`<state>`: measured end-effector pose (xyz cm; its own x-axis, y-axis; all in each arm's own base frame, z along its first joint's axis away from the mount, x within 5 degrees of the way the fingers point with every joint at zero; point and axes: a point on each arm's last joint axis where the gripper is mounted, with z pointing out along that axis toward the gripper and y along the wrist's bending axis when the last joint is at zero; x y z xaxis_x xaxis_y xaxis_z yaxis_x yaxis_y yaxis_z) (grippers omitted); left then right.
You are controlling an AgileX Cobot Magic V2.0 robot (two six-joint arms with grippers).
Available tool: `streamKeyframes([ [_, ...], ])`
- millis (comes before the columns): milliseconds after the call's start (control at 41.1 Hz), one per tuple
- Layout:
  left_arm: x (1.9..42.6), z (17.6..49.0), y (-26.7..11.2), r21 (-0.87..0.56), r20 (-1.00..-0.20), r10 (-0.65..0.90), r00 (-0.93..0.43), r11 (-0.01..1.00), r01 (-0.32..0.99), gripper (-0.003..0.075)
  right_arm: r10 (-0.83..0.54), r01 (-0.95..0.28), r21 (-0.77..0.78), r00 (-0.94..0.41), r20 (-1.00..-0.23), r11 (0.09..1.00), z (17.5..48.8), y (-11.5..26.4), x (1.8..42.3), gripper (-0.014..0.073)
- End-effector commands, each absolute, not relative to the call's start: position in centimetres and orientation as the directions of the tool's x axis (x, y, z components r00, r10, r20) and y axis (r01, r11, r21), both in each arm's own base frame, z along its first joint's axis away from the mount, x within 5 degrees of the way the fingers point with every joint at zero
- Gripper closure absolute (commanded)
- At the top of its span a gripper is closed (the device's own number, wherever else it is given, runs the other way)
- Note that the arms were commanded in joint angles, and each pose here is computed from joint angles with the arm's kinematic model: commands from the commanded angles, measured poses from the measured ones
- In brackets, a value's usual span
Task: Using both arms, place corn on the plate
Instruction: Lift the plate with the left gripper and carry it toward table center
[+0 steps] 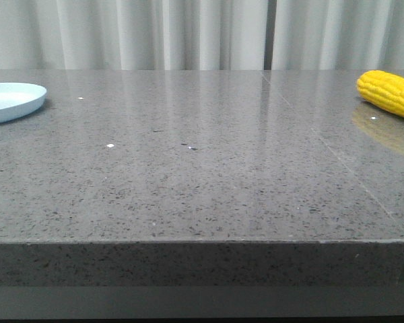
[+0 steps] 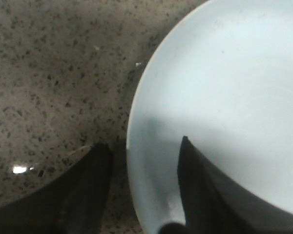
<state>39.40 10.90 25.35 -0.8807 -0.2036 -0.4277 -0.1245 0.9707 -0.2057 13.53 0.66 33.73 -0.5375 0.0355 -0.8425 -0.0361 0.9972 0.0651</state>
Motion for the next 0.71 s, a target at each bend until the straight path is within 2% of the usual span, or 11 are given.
streamKeyframes([
  [0,39.2,28.4,10.7,-0.187,-0.507,-0.187,-0.842,0.977,-0.104,0.0534,0.038,-0.034,0.06,-0.448,-0.893,0.998,35.4,0.5,13.9,-0.003],
  [219,39.1,28.3,10.8,-0.171,-0.504,-0.176,-0.846,0.98,-0.102,0.0742,0.038,-0.034,0.06,-0.448,-0.893,0.998,35.4,0.5,13.9,-0.003],
  [414,38.9,29.0,10.6,-0.182,-0.516,-0.182,-0.837,0.978,-0.1,0.0741,0.038,-0.034,0.06,-0.448,-0.893,0.998,35.4,0.5,13.9,-0.003],
  [681,37.8,33.2,9.0,-0.208,-0.578,-0.166,-0.799,0.977,-0.052,0.0741,0.038,-0.034,0.06,-0.448,-0.893,0.998,35.4,0.5,13.9,-0.003],
])
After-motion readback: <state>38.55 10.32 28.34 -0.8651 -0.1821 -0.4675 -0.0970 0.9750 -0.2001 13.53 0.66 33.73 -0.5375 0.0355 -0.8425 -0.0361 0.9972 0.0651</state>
